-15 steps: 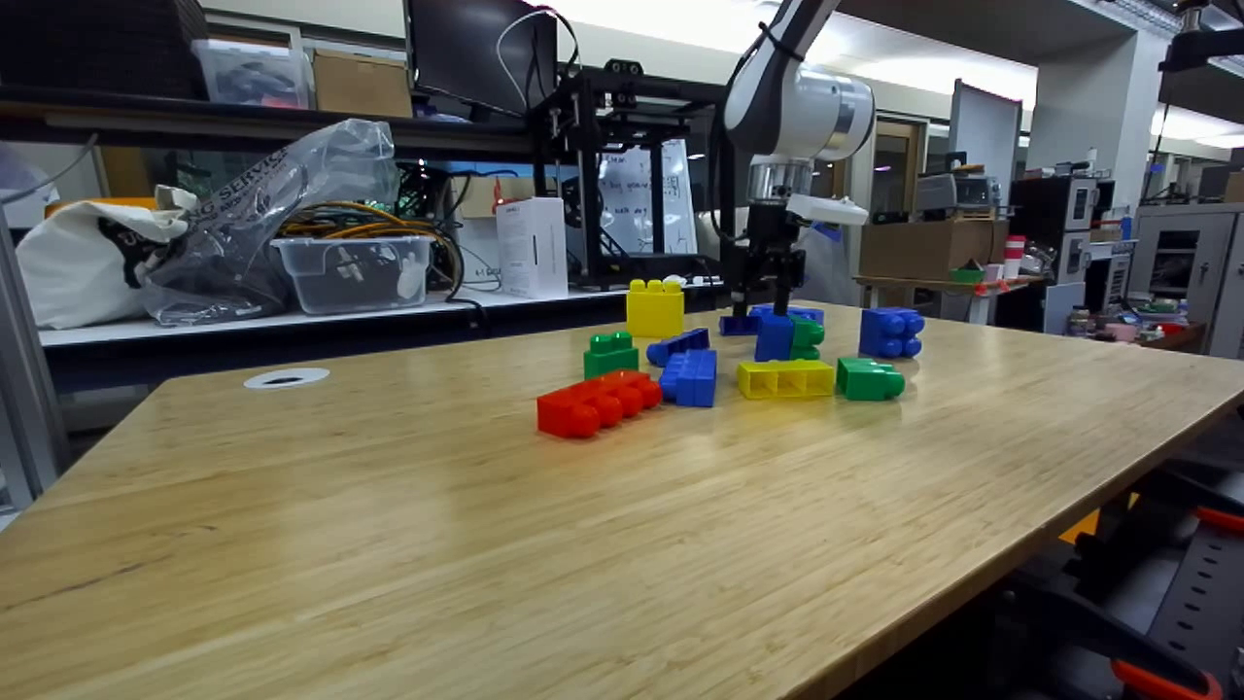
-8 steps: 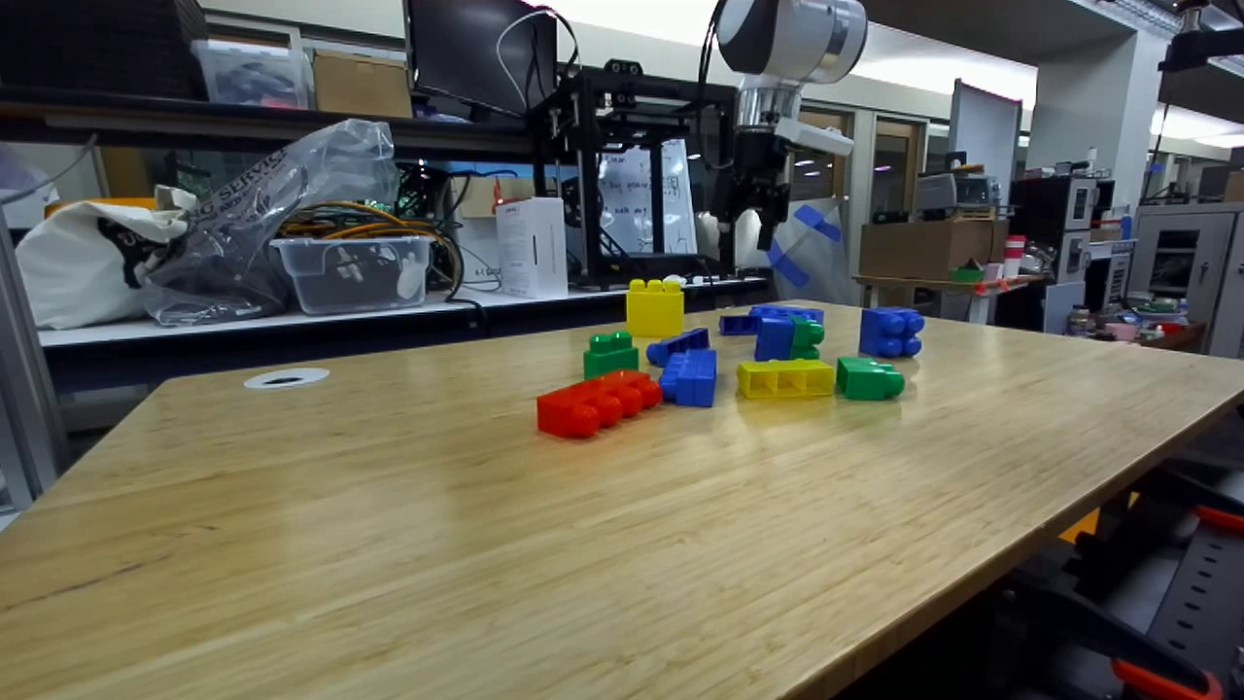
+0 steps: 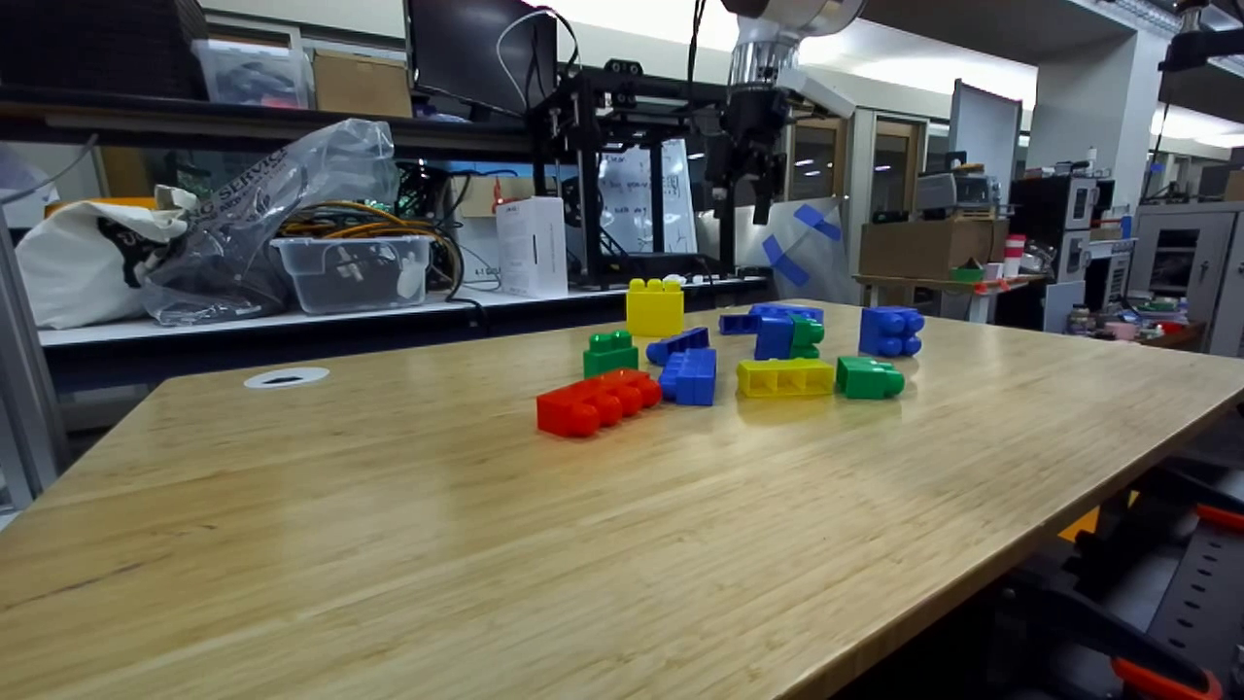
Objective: Separate the blue and green building blocks that are stacked together
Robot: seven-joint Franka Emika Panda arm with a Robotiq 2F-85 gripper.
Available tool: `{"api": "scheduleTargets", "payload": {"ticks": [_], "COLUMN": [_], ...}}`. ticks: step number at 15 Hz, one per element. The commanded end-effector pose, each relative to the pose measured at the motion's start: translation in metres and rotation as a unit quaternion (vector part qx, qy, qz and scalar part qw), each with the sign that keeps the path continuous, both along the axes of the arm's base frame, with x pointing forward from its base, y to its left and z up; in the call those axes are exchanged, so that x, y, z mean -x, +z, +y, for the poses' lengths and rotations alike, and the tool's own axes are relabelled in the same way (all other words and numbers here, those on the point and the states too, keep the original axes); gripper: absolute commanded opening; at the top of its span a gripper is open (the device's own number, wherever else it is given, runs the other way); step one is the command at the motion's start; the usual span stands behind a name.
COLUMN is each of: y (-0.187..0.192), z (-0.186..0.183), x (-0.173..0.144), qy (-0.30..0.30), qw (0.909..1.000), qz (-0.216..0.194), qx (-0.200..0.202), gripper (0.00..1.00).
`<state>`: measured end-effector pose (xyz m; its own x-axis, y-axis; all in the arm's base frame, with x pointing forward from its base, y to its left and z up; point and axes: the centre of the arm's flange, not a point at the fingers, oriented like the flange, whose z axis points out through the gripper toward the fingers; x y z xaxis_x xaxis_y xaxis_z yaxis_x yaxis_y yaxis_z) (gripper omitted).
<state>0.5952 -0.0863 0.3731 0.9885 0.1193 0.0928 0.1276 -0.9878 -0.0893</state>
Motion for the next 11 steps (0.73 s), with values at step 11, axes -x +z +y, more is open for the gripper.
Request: {"api": "scheduleTargets", "payload": {"ticks": [11], "y": [0.0003], "z": [0.0006], "x": [0.0069], "qy": [0.000], "qw": [1.0000], "qz": [0.002], "qx": [-0.001], "gripper": [1.00]}}
